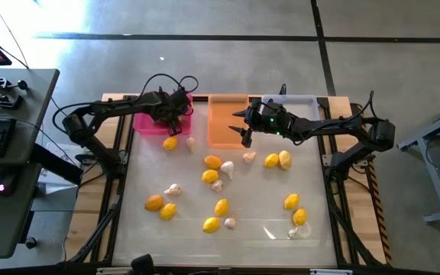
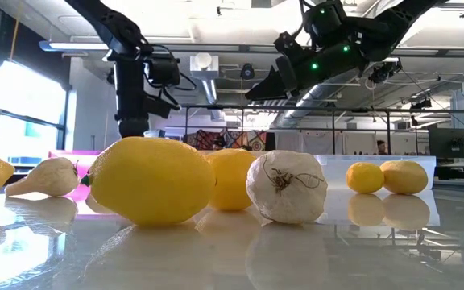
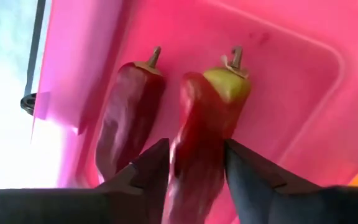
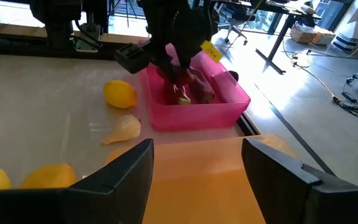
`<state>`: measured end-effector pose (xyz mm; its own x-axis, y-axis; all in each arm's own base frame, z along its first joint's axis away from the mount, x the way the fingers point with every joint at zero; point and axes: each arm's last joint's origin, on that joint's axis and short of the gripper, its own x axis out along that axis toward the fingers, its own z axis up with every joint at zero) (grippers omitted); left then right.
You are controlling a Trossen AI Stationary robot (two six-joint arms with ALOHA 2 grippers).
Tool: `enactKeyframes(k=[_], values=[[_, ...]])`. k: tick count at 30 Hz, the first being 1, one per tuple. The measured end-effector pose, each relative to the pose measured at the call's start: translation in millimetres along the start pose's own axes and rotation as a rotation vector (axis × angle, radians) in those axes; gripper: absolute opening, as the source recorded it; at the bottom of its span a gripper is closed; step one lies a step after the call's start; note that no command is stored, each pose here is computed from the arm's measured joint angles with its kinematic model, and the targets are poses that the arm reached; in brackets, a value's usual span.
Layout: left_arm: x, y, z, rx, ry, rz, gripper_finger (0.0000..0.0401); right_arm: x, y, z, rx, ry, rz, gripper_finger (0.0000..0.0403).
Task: Sort produce into baskets
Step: Put the red chilli pepper into the pink bin, then put the yellow lemon into the transparent bin
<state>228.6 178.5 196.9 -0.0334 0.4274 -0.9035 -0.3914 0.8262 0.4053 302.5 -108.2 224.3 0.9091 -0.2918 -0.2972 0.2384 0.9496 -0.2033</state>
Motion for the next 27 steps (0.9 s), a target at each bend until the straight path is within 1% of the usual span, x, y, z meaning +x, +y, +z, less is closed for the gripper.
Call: enactKeyframes(k=[4,8,12,14,16,20,24,27], values=[[-0.5,-1.3,0.0,0.007,0.002,-0.001,0.0170,0.0,0.0,0.0,0.000,0.000,0.000,0.0236],[-0.5,-1.4,-0.8,0.010,0.011,0.000,0.0188,0.0,0.0,0.0,0.006,0.000,0.000,0.0236],[-2.1,-0.4,-2.4,0.012,0.023,0.026,0.0191,0.0,0.1,0.0,0.009,0.000,0.000,0.0236],[-6.6,1.0,-1.7,-0.006,-0.007,0.036,0.0186,0.0,0.1,0.0,0.001,0.001,-0.001,0.0236],[-13.0,3.5,-0.2,-0.049,-0.076,0.038,0.0175,0.0,-0.6,-0.3,-0.001,0.007,-0.024,0.0236],[-24.6,5.0,-5.5,-0.094,-0.256,0.061,0.0148,0.0,-1.7,-1.2,-0.002,0.023,-0.067,0.0236],[-37.2,4.1,-16.3,-0.161,-0.466,0.092,0.0123,0.0,-2.2,-1.3,-0.005,0.025,-0.078,0.0236],[-41.7,-3.5,-26.2,-0.181,-0.626,0.070,0.0108,0.0,-2.2,-1.3,-0.019,0.026,-0.079,0.0236]])
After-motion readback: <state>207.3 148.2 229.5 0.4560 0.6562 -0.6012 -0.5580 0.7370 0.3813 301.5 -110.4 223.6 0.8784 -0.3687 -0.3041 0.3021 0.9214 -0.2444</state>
